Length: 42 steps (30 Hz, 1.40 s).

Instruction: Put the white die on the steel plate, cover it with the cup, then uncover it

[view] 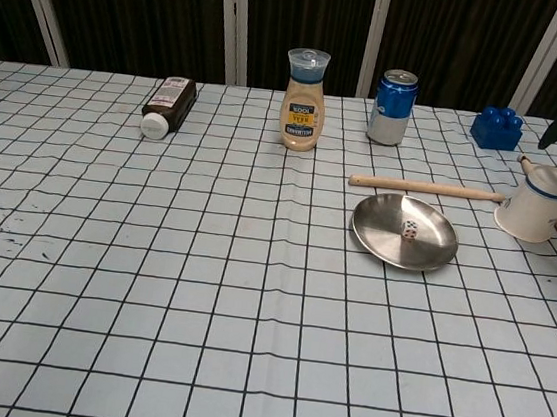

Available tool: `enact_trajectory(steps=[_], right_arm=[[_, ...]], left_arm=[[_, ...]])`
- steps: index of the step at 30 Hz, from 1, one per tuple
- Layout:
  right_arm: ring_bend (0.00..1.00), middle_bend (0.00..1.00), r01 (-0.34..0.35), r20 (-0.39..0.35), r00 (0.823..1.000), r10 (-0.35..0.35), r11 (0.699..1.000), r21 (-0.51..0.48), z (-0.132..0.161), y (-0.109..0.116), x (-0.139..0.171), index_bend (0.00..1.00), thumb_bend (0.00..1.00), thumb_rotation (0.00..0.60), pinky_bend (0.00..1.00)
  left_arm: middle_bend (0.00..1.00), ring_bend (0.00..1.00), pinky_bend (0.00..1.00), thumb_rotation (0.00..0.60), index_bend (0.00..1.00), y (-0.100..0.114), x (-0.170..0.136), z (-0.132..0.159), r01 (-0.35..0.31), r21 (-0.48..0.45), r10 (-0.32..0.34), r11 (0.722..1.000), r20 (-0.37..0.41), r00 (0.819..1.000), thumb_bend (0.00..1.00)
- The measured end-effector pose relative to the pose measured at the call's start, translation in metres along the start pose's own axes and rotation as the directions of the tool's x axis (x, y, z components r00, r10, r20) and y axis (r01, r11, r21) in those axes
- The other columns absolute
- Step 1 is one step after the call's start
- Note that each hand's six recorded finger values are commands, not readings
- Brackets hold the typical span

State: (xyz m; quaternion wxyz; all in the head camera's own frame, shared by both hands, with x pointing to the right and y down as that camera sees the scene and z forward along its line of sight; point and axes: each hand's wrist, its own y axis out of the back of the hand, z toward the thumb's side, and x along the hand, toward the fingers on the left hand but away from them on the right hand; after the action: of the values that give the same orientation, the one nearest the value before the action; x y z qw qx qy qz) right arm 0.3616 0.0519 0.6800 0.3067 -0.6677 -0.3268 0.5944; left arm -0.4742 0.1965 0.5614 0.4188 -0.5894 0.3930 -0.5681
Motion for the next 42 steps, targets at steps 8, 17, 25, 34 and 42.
enact_trajectory(steps=[8, 17, 25, 34, 42], right_arm=[[0.16, 0.32, -0.011, -0.005, 1.0, 0.011, 1.0, 0.004, 0.003, -0.004, -0.012, 0.31, 0.15, 0.6, 0.0], [0.17, 0.35, -0.018, 0.011, 1.0, 0.018, 1.0, 0.012, -0.004, -0.007, -0.018, 0.32, 0.19, 0.6, 0.0], [0.17, 0.37, -0.022, 0.015, 1.0, 0.022, 1.0, 0.018, -0.007, -0.008, -0.018, 0.36, 0.23, 0.6, 0.0], [0.18, 0.4, -0.038, 0.024, 0.999, 0.038, 0.999, 0.017, -0.011, -0.012, -0.018, 0.4, 0.3, 0.6, 0.0], [0.2, 0.44, -0.04, 0.021, 0.999, 0.039, 0.999, 0.014, -0.011, -0.015, -0.019, 0.42, 0.33, 0.6, 0.0]], left_arm=[[0.0, 0.0, 0.0, 0.6, 0.09, -0.002, 0.002, 0.0, 0.004, 0.011, -0.004, 1.0, -0.007, 1.0, 0.71], [0.0, 0.0, 0.0, 0.6, 0.09, -0.005, 0.003, 0.001, 0.011, 0.021, -0.011, 1.0, -0.013, 1.0, 0.71], [0.0, 0.0, 0.0, 0.6, 0.09, -0.004, 0.002, 0.001, 0.008, 0.023, -0.008, 1.0, -0.017, 1.0, 0.71], [0.0, 0.0, 0.0, 0.6, 0.1, -0.005, 0.003, 0.002, 0.011, 0.027, -0.011, 1.0, -0.016, 1.0, 0.71], [0.0, 0.0, 0.0, 0.6, 0.1, -0.006, 0.003, 0.002, 0.011, 0.028, -0.01, 1.0, -0.014, 1.0, 0.71]])
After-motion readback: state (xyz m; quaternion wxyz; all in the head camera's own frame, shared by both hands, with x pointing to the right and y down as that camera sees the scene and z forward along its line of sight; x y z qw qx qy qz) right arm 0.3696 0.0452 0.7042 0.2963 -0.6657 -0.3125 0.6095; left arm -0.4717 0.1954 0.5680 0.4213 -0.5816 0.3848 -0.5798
